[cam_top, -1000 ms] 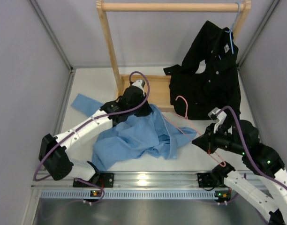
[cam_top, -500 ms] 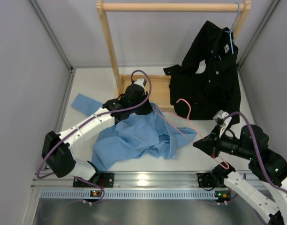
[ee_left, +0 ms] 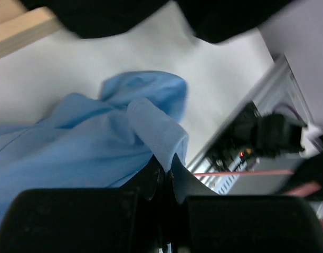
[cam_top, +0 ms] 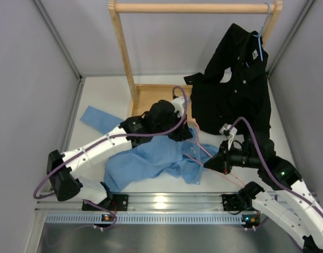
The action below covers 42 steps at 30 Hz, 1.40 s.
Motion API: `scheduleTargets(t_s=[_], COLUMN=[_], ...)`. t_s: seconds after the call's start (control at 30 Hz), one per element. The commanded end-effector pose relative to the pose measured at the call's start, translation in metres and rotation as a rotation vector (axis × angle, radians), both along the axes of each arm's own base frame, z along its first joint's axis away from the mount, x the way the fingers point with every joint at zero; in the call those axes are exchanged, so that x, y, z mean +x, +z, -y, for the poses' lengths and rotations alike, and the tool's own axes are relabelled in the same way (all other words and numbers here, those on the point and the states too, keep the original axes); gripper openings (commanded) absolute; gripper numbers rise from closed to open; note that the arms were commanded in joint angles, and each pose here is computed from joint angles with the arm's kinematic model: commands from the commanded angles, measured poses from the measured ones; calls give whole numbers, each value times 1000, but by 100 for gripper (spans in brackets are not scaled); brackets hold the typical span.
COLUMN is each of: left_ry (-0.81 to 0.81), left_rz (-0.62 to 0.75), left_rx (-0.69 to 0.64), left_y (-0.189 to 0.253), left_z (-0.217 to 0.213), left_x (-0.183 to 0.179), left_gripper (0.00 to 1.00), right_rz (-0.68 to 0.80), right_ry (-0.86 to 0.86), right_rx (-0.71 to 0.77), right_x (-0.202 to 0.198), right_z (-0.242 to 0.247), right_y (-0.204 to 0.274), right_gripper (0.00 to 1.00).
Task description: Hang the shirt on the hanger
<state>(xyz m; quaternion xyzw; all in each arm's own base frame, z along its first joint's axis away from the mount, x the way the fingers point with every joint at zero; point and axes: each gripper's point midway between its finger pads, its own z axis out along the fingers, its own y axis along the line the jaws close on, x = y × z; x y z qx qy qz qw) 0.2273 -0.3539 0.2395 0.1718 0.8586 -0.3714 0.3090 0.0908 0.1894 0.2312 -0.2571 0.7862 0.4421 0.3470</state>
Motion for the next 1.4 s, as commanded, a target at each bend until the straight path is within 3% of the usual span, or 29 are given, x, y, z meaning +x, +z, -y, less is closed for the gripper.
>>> scheduleTargets(t_s=[0.0,0.1,0.2,0.27,0.4,0.5,0.8,0.93,1.1,1.2,1.27,1.37], left_ry=[-284,-328,-232,-135,24,159,-55,-128,-236,-84,193,392], left_rz=[210,316,375,419,477,535,622,650,726,763,778,778], left_rx=[-141,-94,-15,24,51,85,102,124,131,195,265,279], left_y=[89,111,118,128,145,155,158,153,161,171,184,201], left_z=[29,25,5,-9,-36,-58,-41,-32,-14,-24,-53,-84], left_x=[-72,-107,-99,-85,-67,-48,-67,-80,-111,-97,-66,-51], left_gripper=[0,0,0,0,0,0,0,0,0,0,0,0], right_rz=[131,167,231,304,443,454,421,322,327,359,388,418], right_ry=[108,167,164,69,-90,-119,-53,96,180,198,250,318], right_rx=[170,259,353,398,409,405,357,252,223,233,260,273], right_x=[11,10,13,28,48,56,61,53,57,56,48,35], right_z=[-27,-38,-43,-39,-23,-22,-36,-50,-62,-62,-64,-64], right_y=[42,61,83,98,107,105,102,84,97,111,118,118], right_gripper=[0,0,0,0,0,0,0,0,0,0,0,0])
